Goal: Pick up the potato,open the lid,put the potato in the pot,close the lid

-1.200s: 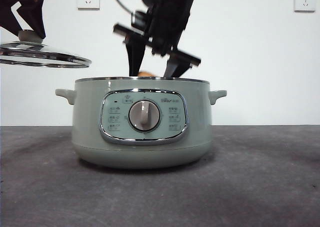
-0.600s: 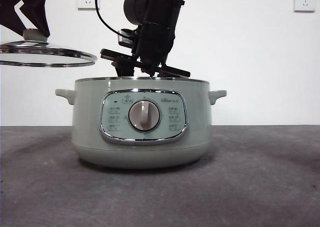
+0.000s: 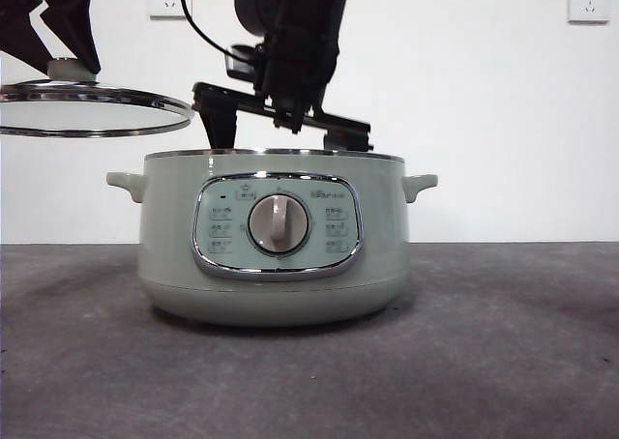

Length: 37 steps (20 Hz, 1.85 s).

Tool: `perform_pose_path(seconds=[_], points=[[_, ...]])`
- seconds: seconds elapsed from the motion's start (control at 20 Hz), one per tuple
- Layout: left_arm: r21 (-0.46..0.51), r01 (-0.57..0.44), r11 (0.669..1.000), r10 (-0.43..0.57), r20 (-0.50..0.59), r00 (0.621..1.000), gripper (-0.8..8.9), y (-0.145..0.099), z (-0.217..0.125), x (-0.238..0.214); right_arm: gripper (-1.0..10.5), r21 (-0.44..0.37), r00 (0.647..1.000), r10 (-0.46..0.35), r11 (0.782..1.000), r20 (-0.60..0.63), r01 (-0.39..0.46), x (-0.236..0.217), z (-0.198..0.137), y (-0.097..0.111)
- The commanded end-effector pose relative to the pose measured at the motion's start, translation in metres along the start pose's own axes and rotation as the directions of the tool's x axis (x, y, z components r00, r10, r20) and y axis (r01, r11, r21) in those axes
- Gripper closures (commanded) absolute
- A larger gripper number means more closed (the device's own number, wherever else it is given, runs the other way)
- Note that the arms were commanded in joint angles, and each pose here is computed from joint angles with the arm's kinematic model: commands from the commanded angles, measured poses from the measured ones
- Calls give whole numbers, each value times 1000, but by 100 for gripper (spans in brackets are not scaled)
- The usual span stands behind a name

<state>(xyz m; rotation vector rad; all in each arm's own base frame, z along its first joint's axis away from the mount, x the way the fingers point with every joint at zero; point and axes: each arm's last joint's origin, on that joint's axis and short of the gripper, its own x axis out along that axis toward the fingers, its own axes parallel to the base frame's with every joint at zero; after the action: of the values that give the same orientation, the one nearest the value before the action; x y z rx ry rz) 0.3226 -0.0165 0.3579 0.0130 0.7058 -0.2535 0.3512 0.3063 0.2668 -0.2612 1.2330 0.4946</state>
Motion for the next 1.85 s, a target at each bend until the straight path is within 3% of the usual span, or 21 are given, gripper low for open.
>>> perform_pose_path(seconds=[0.05, 0.3, 0.4, 0.65, 1.05, 1.5, 1.85], points=[[16, 23, 1000, -23, 43, 999, 823, -7, 4, -7, 306, -99, 996, -62, 993, 60, 68, -32, -6, 17], [65, 91, 994, -92, 15, 996, 823, -35, 3, -3, 307, -146, 981, -166, 973, 99, 179, -107, -33, 10], [91, 132, 987, -133, 9, 991, 823, -55, 3, -1, 307, -150, 977, -162, 972, 137, 182, -130, -45, 6], [160, 197, 967, -200, 5, 980, 823, -101, 1, 1, 308, -160, 970, -207, 961, 125, 226, -159, -98, -10], [234, 295, 926, -287, -68, 956, 823, -153, -12, 16, 308, -58, 959, -172, 980, 227, 190, -181, -178, -33], [255, 284, 924, -250, -158, 955, 823, -176, -27, 47, 309, 28, 930, -153, 988, 333, 153, -234, -251, -53], [266, 236, 935, -200, -157, 967, 823, -177, -30, 60, 312, 53, 924, -134, 991, 359, 123, -248, -273, -59]])
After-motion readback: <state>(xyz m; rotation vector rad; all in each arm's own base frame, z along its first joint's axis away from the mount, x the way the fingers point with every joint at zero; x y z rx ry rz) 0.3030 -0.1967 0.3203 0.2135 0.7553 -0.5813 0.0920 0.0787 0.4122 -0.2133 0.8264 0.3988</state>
